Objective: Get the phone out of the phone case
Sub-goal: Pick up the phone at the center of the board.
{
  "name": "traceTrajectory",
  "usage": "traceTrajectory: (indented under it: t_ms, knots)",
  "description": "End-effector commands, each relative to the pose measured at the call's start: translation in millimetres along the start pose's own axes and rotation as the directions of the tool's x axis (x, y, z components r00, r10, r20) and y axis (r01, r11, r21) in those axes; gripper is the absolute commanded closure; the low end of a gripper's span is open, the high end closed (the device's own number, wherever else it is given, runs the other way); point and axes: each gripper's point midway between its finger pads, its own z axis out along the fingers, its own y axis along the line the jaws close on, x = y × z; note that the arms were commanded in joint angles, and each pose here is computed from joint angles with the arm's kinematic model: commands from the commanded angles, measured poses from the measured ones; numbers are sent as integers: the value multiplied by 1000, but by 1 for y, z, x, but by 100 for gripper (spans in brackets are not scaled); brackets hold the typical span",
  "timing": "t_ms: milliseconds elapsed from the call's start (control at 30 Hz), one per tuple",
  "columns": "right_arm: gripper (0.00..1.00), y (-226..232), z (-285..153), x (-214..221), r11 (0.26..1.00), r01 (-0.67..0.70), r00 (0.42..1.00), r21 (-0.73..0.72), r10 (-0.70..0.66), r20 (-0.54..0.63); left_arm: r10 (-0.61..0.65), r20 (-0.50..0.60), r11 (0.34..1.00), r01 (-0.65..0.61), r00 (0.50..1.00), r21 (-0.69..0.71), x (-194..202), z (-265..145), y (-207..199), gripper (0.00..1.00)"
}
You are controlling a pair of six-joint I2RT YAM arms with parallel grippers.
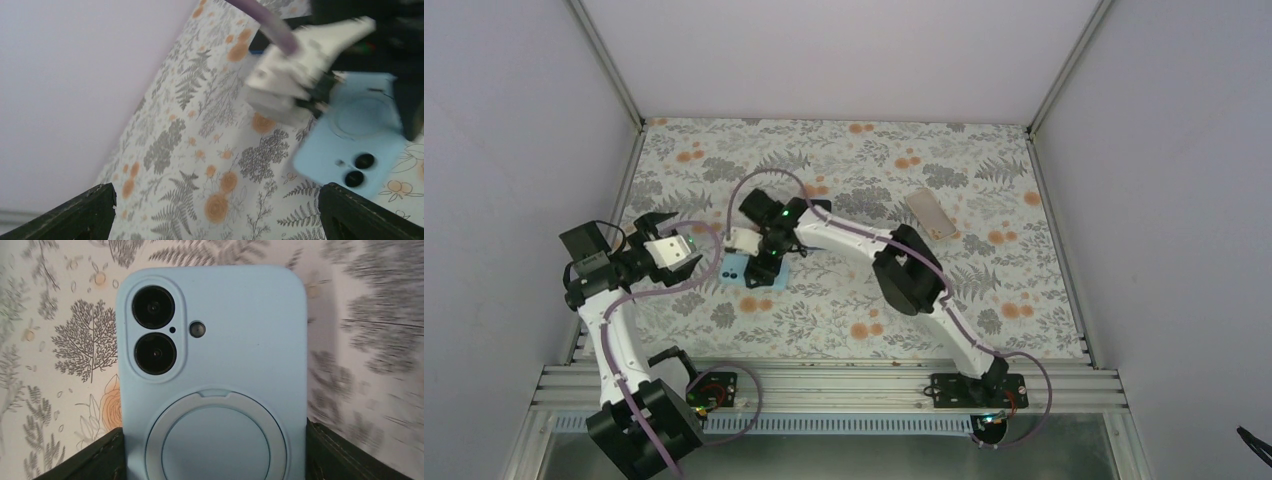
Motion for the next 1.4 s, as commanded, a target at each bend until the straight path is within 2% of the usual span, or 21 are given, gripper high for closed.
traceTrajectory:
  t_ms: [0,233,367,667,900,1000,1067,1267,1367]
  knots:
    - [44,7,-62,-36,996,-24,987,-84,37,157,153,176,987,-160,973,26,-29,-4,-8,0]
    - [44,3,-88,-38,980,-44,977,-195,83,197,221,324,966,-252,920,58,-44,-5,-29,1]
    - [44,-1,-105,-38,969,-43,971,-244,98,218,401,380,904,-427,834,-16,-50,-7,-36,5]
    - [45,4,-134,-36,941,-24,959,-339,117,257,397,522,894,-446,755,-34,-59,-3,-27,11]
    - [46,5,-144,-36,931,-17,958,-366,121,262,473,522,854,-515,710,-73,-55,5,-32,13]
    - [46,3,-147,-39,932,-15,957,-362,118,265,332,548,918,-397,768,1,-63,3,-20,9]
    - [46,2,-149,-40,934,-13,956,-356,116,269,159,555,966,-244,817,82,-67,5,-1,7]
    - [47,-4,-150,-32,947,-28,959,-319,115,258,-25,520,979,-85,854,187,-75,1,15,0]
    - [47,-9,-154,-30,957,-29,959,-290,108,261,-173,466,960,42,868,278,-81,0,25,0]
